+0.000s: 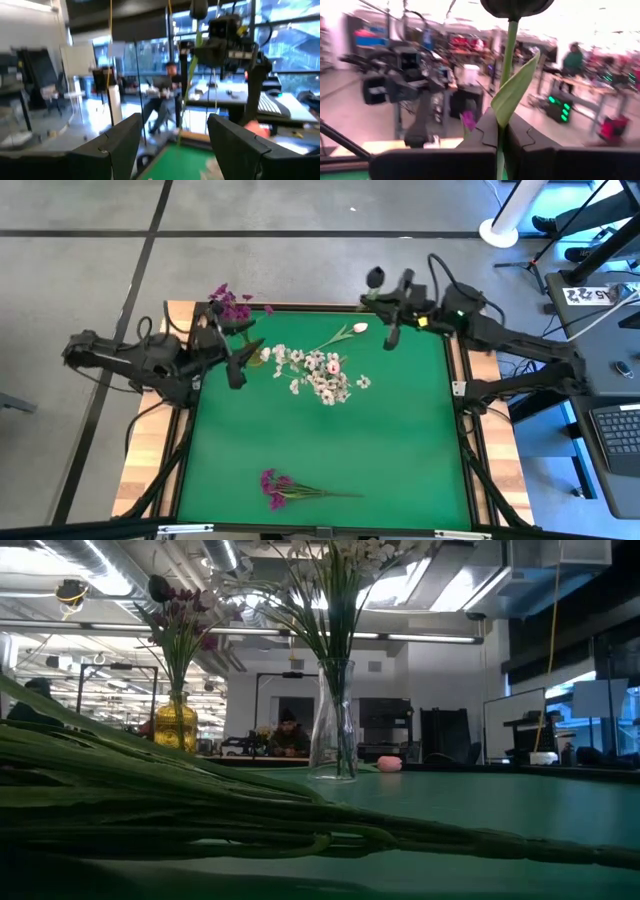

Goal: Sort flowers into vase by color
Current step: Put the black flower into the yellow vase

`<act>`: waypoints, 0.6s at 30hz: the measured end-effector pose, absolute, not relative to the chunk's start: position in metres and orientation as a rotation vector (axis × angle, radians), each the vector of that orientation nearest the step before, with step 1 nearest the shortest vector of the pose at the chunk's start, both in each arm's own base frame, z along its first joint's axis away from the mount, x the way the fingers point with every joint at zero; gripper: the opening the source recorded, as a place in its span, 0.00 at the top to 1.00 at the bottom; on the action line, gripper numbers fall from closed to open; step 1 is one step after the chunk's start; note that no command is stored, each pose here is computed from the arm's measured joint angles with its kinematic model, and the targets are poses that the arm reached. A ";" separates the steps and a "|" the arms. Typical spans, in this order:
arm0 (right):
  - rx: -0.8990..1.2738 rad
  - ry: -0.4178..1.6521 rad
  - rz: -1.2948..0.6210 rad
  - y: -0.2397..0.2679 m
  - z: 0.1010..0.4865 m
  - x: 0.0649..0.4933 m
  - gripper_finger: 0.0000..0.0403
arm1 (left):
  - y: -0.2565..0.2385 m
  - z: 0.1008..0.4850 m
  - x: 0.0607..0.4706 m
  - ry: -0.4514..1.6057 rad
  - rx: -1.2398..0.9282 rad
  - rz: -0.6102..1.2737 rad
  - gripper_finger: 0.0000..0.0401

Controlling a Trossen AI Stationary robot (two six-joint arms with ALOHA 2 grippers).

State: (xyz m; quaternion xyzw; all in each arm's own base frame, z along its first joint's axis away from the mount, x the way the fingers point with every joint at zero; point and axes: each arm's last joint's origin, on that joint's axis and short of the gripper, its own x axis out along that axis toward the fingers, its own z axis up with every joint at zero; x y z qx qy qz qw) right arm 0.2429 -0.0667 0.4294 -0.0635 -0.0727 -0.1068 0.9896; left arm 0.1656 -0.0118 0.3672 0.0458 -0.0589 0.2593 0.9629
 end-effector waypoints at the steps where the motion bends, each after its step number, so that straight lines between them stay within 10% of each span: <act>1: -0.135 -0.159 -0.185 -0.070 0.431 0.249 1.00 | -0.007 0.369 0.166 -0.136 0.106 0.527 0.43; 18: -0.135 -0.161 0.071 -0.091 0.432 0.335 1.00 | 0.050 0.373 0.213 -0.119 0.121 0.461 0.43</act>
